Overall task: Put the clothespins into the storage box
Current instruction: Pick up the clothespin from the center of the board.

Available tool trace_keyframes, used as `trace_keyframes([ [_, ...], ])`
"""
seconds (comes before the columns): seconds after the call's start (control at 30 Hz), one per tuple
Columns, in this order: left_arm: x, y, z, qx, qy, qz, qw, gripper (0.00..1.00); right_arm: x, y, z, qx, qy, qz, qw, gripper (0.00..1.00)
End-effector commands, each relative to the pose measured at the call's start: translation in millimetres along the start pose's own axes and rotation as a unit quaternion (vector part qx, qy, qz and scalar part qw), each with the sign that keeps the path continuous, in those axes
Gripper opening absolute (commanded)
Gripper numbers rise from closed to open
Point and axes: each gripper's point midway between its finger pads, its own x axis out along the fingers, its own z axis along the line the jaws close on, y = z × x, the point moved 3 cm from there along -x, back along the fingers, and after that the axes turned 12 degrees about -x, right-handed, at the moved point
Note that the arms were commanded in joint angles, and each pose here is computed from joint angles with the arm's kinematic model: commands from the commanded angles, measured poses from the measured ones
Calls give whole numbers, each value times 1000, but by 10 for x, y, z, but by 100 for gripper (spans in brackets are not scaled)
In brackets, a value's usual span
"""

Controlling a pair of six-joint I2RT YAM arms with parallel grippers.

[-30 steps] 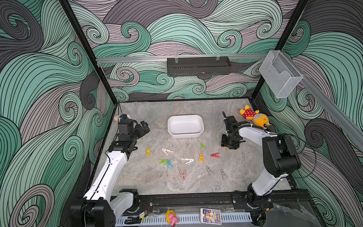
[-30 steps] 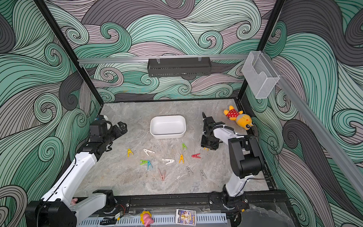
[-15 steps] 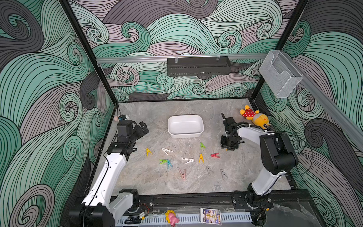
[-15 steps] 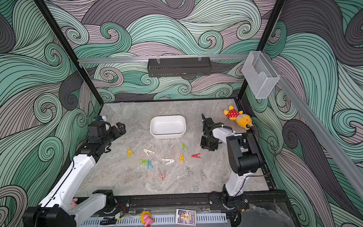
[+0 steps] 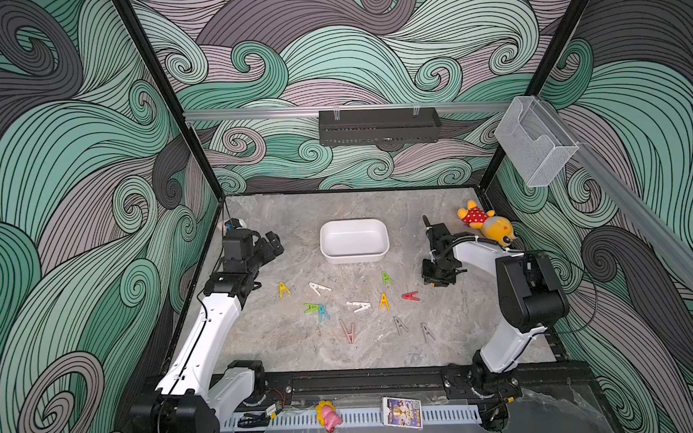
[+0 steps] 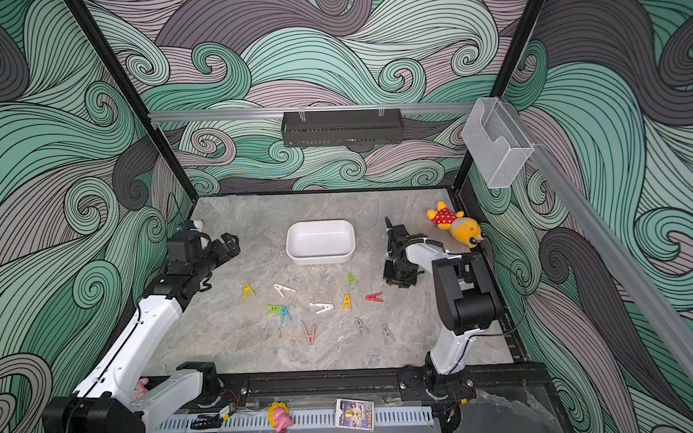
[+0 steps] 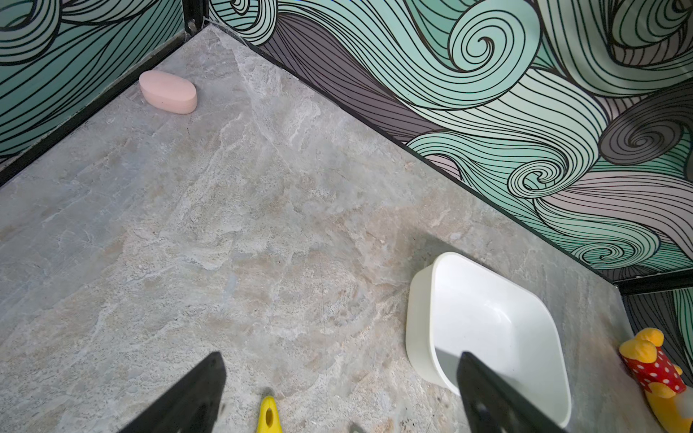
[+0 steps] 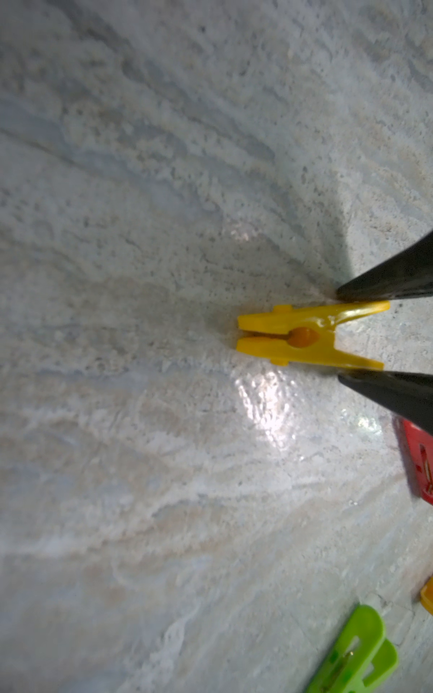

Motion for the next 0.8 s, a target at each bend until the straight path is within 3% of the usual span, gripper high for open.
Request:
trace_keyframes([
  [0.0, -18, -46, -69, 5, 13, -8, 1000, 97, 123, 42, -16, -2, -2, 17, 1000, 22],
  [0.33, -46, -85, -141, 5, 28, -10, 1000, 97, -69, 48, 19, -20, -13, 8, 1000, 23],
  [0.77, -110, -130, -141, 10, 31, -28, 999, 96, -630, -170, 280, -52, -61, -24, 997, 21],
])
